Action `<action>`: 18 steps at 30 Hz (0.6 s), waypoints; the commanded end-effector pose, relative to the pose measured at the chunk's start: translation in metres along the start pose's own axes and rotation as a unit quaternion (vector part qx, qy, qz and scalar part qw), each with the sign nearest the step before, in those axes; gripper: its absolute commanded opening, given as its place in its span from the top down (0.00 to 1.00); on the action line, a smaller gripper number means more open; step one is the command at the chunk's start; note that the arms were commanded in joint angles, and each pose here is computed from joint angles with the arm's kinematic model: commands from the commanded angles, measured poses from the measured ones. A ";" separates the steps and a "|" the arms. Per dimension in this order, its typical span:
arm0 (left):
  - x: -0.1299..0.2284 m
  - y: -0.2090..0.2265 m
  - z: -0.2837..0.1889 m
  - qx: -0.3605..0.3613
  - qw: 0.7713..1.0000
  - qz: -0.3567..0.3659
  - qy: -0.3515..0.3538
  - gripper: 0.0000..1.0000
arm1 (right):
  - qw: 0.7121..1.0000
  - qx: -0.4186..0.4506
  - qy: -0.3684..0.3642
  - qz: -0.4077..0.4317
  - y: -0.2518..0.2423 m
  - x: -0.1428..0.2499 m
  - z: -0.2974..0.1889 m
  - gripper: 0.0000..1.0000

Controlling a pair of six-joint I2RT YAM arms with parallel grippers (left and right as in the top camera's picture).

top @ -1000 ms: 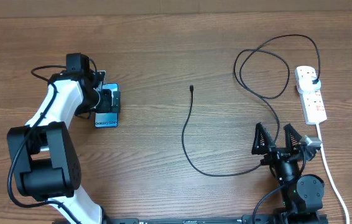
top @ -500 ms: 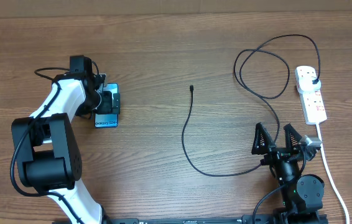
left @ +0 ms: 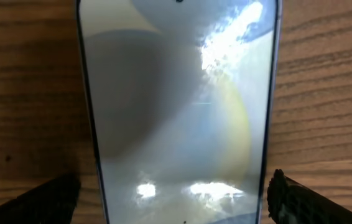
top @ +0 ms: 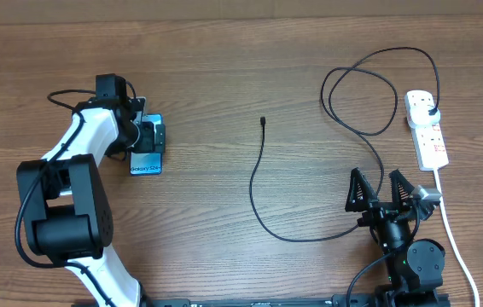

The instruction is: Plug charger to phone and switch on socket

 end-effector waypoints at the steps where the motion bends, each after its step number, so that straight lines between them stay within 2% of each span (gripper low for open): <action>1: -0.002 -0.009 0.005 0.006 1.000 0.005 0.001 0.00 | 1.000 -0.003 -0.003 -0.002 0.001 0.002 0.000 0.00; 18: 0.004 -0.010 0.008 -0.006 1.000 0.011 0.009 0.00 | 1.000 -0.003 -0.002 -0.002 0.001 0.002 0.000 0.00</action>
Point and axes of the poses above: each gripper's point midway between its finger pads, its own z axis out along the fingers, its own y axis along the line the jaws close on, x = y × z, the point moved 5 cm from there along -z, back along the fingers, and after that the axes turned 15 degrees about -z, right-handed, at the moved point
